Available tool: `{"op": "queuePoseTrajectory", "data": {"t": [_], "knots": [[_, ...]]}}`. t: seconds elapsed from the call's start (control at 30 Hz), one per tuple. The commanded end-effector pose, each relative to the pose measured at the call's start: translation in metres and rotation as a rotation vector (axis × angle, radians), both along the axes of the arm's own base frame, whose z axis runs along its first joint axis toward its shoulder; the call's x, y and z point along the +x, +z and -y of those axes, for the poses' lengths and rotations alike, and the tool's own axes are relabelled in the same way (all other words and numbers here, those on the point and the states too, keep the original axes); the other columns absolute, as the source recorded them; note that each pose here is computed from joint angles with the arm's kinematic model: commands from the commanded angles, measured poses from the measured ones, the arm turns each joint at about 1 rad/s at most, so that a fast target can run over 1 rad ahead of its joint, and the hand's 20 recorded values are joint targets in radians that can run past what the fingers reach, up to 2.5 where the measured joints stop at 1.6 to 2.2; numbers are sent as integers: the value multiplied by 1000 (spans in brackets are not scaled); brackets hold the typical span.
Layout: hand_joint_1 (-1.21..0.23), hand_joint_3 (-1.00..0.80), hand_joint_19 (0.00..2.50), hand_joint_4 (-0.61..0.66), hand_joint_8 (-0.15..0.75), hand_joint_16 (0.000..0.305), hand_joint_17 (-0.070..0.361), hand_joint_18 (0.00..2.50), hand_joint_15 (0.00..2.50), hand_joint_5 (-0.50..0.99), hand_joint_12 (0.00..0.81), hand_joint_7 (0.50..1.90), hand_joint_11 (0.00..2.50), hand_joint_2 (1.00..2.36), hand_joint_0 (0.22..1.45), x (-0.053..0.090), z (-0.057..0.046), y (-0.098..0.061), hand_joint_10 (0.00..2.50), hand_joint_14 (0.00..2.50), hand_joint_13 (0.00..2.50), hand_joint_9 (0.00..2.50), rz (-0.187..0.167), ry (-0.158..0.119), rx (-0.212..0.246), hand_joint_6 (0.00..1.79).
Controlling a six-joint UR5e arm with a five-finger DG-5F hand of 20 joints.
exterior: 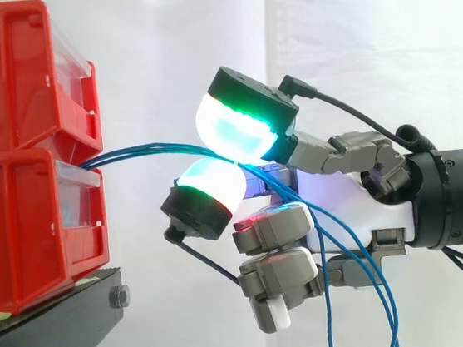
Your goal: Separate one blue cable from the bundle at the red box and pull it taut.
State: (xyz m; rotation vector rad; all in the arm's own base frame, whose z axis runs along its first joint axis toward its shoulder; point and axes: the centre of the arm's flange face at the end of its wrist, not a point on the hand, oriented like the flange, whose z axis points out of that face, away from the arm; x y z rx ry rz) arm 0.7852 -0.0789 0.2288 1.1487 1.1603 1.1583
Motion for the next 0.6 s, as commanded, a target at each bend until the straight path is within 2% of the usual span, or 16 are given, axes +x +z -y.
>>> {"op": "queuePoseTrajectory", "data": {"t": [0.0, 0.2, 0.33, 0.57], "knots": [[-877, -500, 875, -50, 274, 47, 105, 883, 1362, -119, 328, 1372, 1435, 1000, 643, 0, 1, 0, 31, 33, 1212, 1338, -1, -2, -1, 913], [-900, -500, 886, -6, 279, 48, 108, 894, 1358, -106, 331, 1291, 1431, 1000, 572, 0, 1, 0, 30, 32, 1219, 1359, 2, -2, -1, 904], [-897, -500, 901, 19, 284, 50, 113, 918, 1359, -114, 342, 1304, 1426, 1000, 528, 0, -1, 1, 29, 30, 1233, 1360, 1, 0, -1, 891], [-813, -500, 905, 36, 301, 53, 119, 944, 1358, -117, 360, 1218, 1397, 1000, 491, 0, -1, 0, 27, 28, 1253, 1363, -1, 1, 1, 877]]}}
